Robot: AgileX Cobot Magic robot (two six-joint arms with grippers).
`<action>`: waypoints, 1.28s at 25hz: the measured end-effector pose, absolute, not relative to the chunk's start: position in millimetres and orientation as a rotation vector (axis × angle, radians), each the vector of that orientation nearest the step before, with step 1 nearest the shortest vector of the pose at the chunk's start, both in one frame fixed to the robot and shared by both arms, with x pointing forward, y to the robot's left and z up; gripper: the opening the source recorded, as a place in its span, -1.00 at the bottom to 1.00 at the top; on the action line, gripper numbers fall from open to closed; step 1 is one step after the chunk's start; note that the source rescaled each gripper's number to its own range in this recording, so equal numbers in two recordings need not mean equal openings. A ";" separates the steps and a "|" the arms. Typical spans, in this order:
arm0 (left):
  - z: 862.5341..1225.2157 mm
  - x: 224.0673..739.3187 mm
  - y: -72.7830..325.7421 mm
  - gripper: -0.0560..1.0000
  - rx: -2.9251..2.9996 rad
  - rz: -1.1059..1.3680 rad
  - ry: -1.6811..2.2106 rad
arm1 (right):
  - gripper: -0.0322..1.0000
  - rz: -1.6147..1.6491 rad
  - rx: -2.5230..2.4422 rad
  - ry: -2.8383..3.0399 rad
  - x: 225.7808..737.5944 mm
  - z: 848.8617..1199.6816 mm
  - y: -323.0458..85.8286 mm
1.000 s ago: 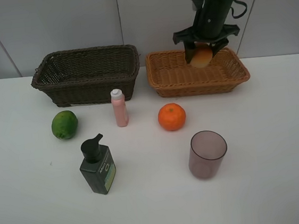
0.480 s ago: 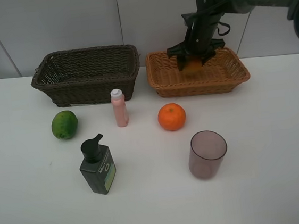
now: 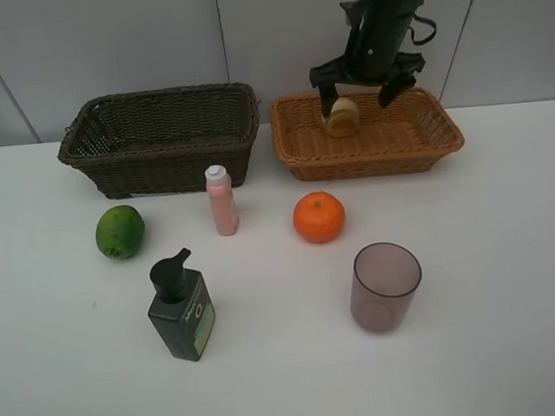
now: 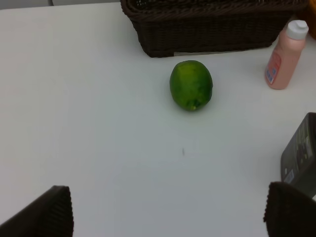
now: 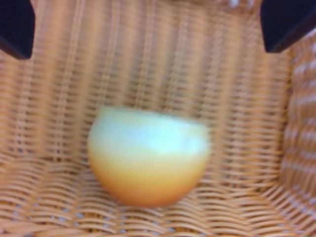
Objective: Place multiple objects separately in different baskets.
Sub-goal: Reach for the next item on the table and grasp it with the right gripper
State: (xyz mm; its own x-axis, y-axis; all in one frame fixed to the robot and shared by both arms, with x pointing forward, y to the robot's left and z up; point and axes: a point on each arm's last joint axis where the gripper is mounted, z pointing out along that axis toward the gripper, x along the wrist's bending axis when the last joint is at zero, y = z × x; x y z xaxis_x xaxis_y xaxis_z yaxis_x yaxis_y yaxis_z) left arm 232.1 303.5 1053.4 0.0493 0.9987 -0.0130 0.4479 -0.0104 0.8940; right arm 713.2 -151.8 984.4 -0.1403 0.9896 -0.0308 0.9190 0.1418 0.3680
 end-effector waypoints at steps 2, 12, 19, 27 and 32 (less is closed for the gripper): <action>1053.4 232.1 303.5 1.00 1.564 0.913 1.501 | 0.99 0.363 1.877 2.164 703.1 997.9 -144.2; 1053.4 232.1 303.5 1.00 1.564 0.913 1.501 | 1.00 0.282 1.944 2.214 631.2 996.6 -115.7; 1053.4 232.1 303.5 1.00 1.564 0.913 1.501 | 1.00 0.426 2.026 2.106 578.4 977.9 -99.0; 1053.4 232.1 303.5 1.00 1.564 0.913 1.501 | 1.00 0.450 2.054 2.057 563.3 952.9 -76.2; 1053.4 232.1 303.5 1.00 1.564 0.913 1.501 | 1.00 0.452 2.097 1.976 566.3 937.5 -70.7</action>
State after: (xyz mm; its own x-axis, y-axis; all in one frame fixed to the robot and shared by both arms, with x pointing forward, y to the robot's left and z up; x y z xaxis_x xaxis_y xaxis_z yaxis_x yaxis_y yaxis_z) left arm 232.1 303.5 1053.4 0.0493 0.9987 -0.0130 0.4479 -0.0104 0.8940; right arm 566.3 -70.7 937.5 0.0459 0.9966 0.0688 0.9275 -0.0681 0.3675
